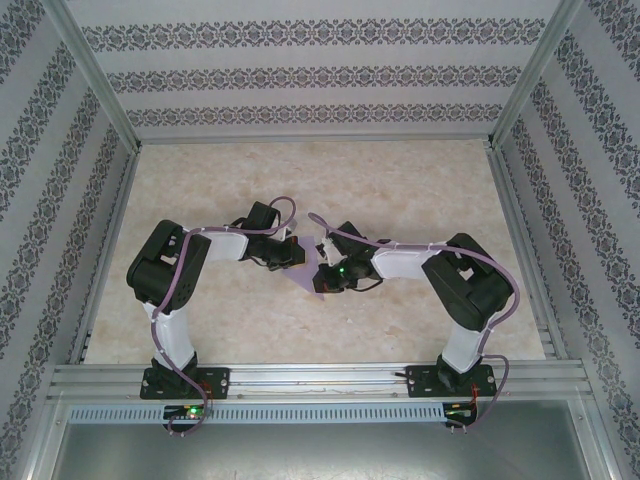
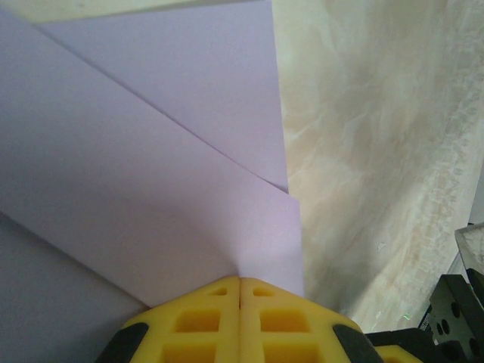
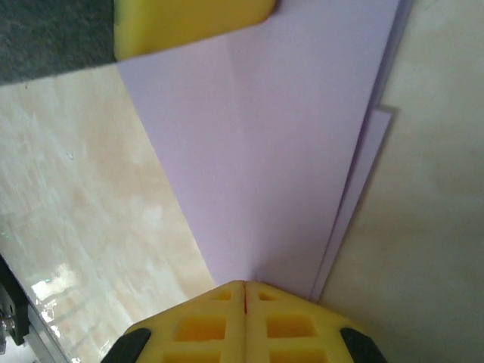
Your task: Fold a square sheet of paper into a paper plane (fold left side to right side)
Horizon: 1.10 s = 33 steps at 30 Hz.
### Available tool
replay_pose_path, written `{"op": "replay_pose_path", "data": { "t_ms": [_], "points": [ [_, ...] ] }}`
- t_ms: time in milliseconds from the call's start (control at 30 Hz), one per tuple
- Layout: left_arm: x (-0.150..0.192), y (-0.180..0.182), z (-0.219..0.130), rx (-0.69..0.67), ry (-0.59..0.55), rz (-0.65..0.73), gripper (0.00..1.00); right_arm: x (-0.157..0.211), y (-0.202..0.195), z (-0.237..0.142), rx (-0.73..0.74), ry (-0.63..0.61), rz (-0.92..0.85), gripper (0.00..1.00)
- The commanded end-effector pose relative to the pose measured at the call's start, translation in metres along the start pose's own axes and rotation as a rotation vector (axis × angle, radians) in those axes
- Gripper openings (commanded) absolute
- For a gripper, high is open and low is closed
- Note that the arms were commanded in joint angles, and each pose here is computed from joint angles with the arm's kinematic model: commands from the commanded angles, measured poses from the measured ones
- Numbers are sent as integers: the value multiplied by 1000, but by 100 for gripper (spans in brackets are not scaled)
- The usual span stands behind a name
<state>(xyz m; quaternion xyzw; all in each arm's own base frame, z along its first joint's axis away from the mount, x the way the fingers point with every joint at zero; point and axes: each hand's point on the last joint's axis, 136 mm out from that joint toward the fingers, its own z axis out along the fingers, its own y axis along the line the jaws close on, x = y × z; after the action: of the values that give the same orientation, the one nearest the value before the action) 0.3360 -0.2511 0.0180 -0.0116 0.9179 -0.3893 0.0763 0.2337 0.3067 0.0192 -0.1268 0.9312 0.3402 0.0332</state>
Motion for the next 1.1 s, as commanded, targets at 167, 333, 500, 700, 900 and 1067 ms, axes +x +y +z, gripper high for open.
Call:
{"op": "replay_pose_path", "data": {
  "t_ms": [167,333,500,700,900,1067],
  "points": [
    [12,41,10,-148,28,-54,0,0,21,-15,-64,-13,-4,0],
    [13,42,11,-146,30,-55,0,2,12,-7,-51,-6,21,0],
    [13,41,11,-144,32,-53,0,7,0,3,-29,11,49,0],
    [12,42,10,-148,31,-53,0,18,-9,9,-19,43,69,0],
    [11,42,10,-152,31,-52,0,30,-14,10,-12,70,88,0],
    [11,46,8,-160,31,-58,0,40,-14,7,-5,89,88,0]
  ]
}}
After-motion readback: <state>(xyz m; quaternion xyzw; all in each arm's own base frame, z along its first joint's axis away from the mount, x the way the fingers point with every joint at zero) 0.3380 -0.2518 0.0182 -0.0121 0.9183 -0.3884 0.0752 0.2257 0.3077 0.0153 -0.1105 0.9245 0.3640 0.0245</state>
